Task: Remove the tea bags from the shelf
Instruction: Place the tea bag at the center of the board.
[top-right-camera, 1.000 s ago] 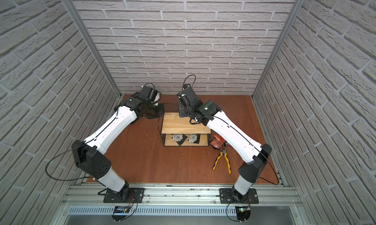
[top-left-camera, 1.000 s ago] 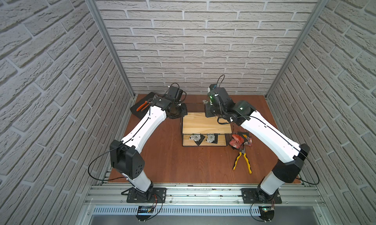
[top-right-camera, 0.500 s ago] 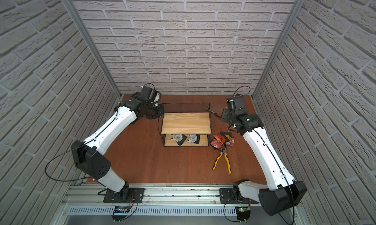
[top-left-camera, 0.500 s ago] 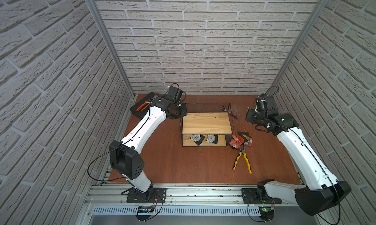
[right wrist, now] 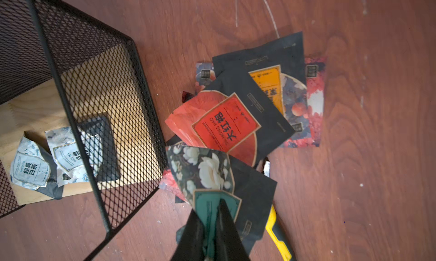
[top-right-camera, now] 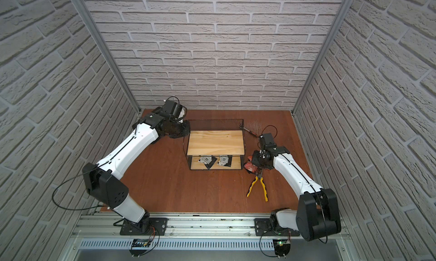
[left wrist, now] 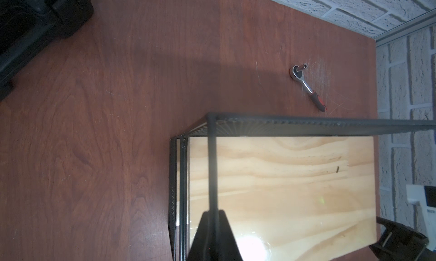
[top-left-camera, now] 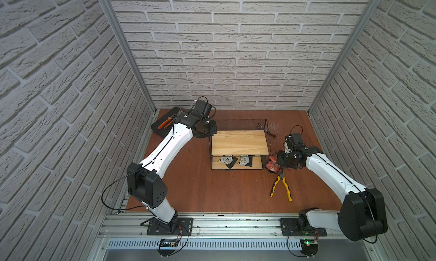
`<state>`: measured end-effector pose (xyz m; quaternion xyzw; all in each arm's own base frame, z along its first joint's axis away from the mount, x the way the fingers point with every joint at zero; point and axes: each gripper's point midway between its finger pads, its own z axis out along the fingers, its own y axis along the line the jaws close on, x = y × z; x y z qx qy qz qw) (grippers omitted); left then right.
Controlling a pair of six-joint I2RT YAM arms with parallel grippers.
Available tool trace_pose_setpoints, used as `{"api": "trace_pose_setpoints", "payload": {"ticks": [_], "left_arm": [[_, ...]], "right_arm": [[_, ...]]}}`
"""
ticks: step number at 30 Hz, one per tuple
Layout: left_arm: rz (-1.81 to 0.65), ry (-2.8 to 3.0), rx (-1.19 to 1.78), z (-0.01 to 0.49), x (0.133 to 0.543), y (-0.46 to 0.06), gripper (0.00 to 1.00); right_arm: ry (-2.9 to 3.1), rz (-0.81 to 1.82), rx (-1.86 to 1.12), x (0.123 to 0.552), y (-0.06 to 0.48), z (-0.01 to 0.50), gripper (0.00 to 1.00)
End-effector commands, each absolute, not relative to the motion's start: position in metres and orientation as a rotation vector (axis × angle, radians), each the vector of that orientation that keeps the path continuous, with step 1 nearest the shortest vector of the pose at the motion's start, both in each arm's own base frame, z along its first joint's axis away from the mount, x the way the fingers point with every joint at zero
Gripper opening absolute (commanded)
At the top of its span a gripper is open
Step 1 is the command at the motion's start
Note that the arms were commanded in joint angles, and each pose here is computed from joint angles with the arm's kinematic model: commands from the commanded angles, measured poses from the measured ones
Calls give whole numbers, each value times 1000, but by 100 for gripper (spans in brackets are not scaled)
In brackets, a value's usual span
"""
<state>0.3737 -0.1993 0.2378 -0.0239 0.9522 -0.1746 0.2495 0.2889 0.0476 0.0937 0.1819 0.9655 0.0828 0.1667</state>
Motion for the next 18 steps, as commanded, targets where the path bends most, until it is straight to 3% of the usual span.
{"api": "trace_pose_setpoints", "payload": {"ticks": [1,7,18], "left_arm": [[-497,2539,-45,256,372,-200,8],[-494,2540,-49,255,372,-200,8],[-494,2540,-59,254,372,-200,8]], "right_arm": [[2716,294,470,303,55,91,15],[2721,316,479,308,59,85,21],[2659,296,516,305,53,113,56]]}}
